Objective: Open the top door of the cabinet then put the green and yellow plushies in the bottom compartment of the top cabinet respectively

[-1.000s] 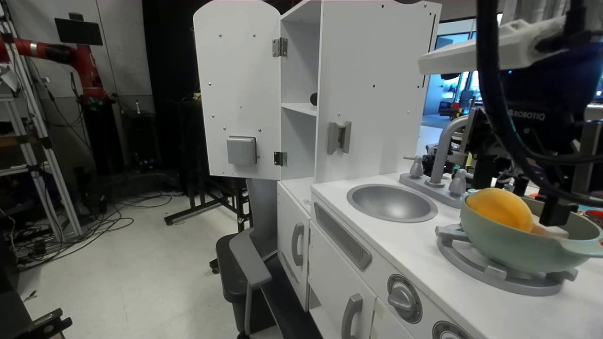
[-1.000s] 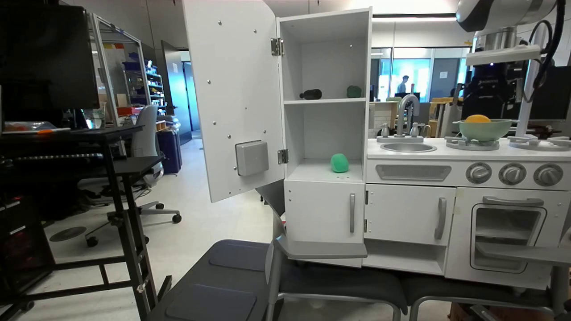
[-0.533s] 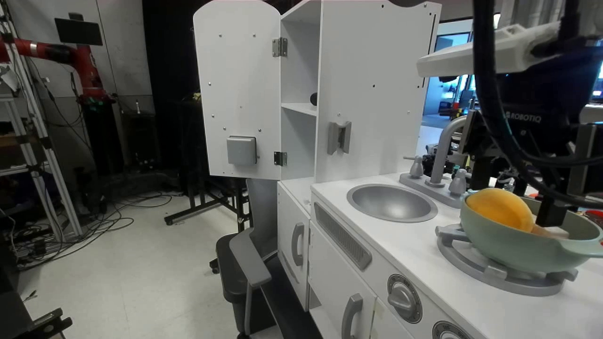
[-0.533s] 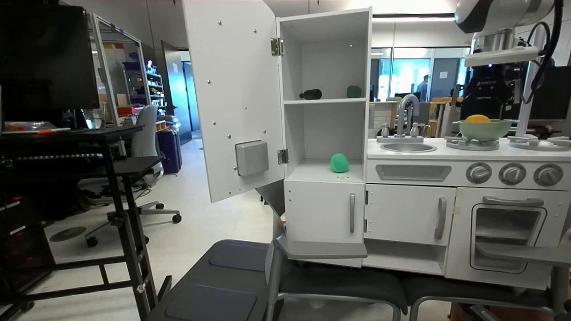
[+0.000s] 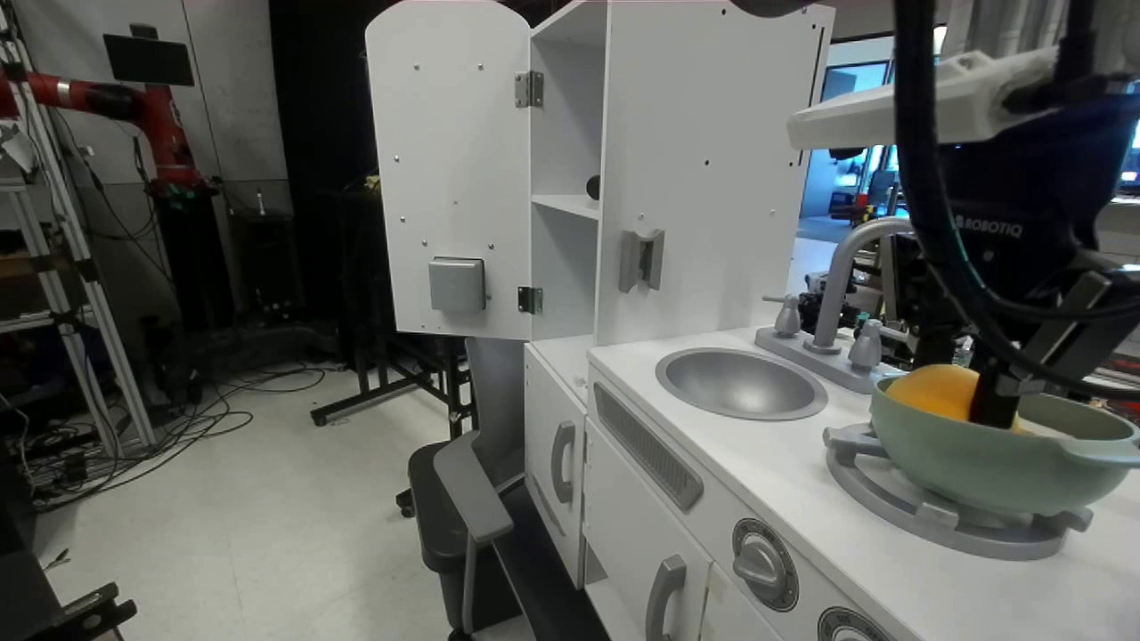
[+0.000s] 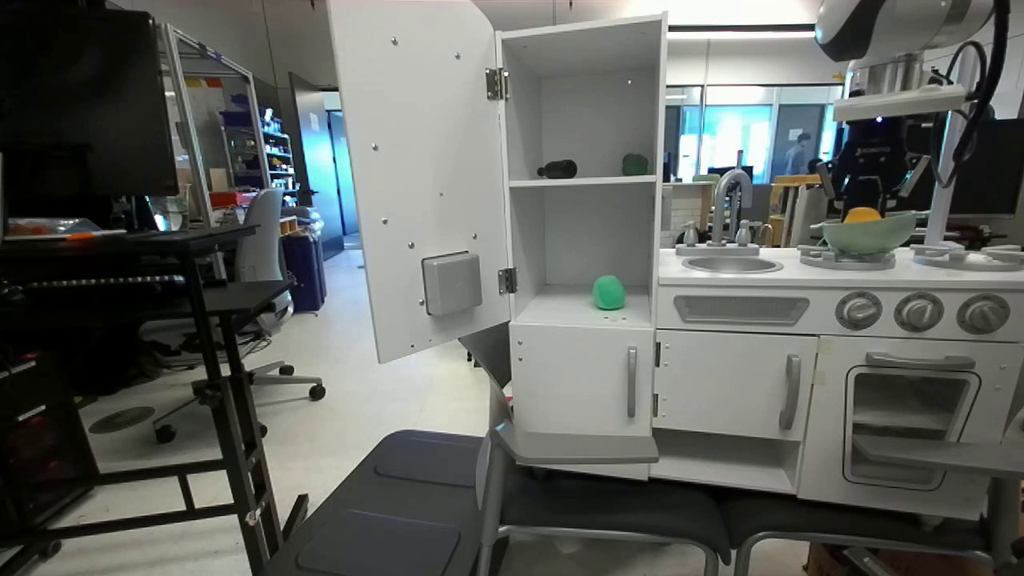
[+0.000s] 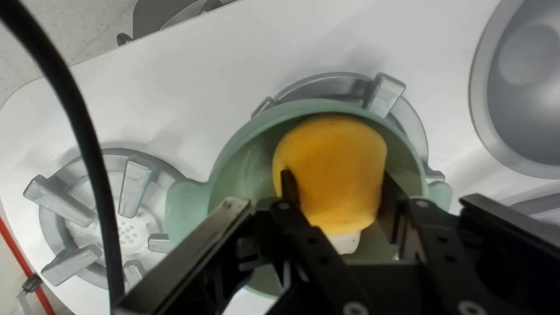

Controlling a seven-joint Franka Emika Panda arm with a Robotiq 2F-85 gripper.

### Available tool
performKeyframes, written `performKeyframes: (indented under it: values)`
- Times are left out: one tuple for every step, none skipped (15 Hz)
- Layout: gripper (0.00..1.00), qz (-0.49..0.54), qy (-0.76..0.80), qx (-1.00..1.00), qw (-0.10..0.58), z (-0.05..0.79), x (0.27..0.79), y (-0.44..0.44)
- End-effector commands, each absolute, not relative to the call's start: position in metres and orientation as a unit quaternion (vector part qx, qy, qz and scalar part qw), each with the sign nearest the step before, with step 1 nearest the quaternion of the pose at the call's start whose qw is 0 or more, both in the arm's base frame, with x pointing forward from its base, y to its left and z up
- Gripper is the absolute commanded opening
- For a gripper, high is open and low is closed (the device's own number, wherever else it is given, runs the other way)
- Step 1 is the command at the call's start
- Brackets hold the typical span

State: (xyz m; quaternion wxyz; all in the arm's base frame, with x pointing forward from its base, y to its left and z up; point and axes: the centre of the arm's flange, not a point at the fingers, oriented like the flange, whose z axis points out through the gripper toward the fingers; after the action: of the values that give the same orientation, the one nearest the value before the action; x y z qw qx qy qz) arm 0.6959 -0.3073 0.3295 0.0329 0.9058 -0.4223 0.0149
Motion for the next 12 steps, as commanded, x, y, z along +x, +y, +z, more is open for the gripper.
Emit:
performKeyframes:
  values:
    - [0.13, 0.005, -0.420, 0.907, 0.018, 0.332, 0.705, -0.314]
    - [0.08, 0.004, -0.420, 0.907, 0.018, 0.333, 0.705, -0.313]
    - [0.01, 0.004, -0.420, 0.907, 0.019, 0.337, 0.705, -0.311]
    - [0.01, 0.005, -0.420, 0.908, 0.018, 0.337, 0.704, -0.311]
    - [0.03, 0.007, -0.418, 0.908, 0.018, 0.342, 0.703, -0.309]
    - [0.04, 0.010, -0.418, 0.908, 0.019, 0.351, 0.700, -0.305]
    - [0.02, 0.014, -0.416, 0.909, 0.019, 0.355, 0.697, -0.304]
    - [0.04, 0.020, -0.415, 0.909, 0.019, 0.365, 0.694, -0.301]
    - [0.04, 0.027, -0.413, 0.910, 0.019, 0.379, 0.690, -0.295]
    - [0.04, 0.034, -0.412, 0.910, 0.019, 0.386, 0.687, -0.293]
    - [0.04, 0.041, -0.406, 0.913, 0.018, 0.398, 0.685, -0.286]
    - [0.04, 0.045, -0.397, 0.916, 0.018, 0.409, 0.685, -0.278]
